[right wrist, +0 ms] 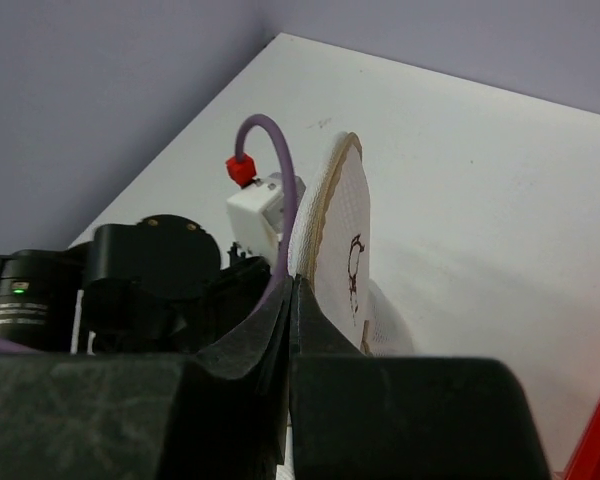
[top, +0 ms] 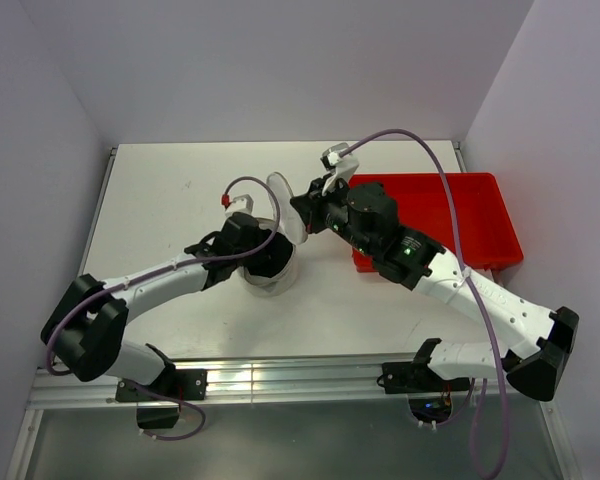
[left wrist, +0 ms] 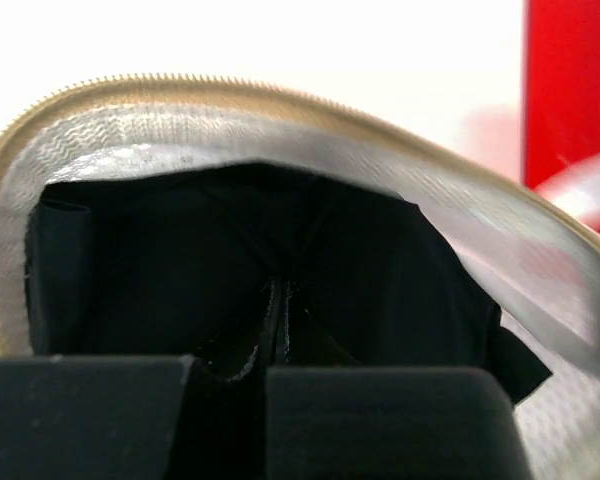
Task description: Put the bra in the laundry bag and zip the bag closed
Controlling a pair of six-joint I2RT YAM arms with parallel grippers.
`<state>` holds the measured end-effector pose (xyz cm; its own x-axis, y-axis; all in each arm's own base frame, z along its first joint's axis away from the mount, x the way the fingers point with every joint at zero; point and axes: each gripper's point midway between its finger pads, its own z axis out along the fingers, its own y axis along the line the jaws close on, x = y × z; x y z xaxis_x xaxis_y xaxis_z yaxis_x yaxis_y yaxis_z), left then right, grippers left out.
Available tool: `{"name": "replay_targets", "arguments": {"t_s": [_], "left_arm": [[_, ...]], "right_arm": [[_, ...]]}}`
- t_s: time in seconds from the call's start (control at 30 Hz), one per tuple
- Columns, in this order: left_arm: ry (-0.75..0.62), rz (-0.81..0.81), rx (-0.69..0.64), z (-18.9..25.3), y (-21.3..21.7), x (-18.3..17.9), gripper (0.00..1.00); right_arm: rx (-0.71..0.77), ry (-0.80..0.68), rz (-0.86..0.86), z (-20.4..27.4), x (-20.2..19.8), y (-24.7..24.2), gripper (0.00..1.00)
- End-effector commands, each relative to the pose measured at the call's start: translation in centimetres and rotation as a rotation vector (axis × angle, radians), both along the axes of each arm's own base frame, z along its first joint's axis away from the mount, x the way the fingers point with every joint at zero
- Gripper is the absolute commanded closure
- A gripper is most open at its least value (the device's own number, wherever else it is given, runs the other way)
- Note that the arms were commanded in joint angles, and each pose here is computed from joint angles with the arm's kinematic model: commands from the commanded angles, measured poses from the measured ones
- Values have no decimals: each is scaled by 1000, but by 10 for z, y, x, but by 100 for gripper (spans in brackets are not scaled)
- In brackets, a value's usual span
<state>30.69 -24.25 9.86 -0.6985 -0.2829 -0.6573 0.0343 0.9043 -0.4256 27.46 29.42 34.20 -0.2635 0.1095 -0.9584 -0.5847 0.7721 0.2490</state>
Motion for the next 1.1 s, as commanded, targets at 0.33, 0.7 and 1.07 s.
{"name": "replay_targets", "arguments": {"t_s": [0.33,0.7,1.07], "left_arm": [[-238,15,-204,136,7,-9,38],[-145,140,-79,88,83,-55,39],[-221,22,-153,88,51,-25,89]], "right_arm": [[44,-27,-103,15,10,-18,100],[36,-2,-164,10,12,-30,100],[39,20,-163,6,5,-35,100]]}}
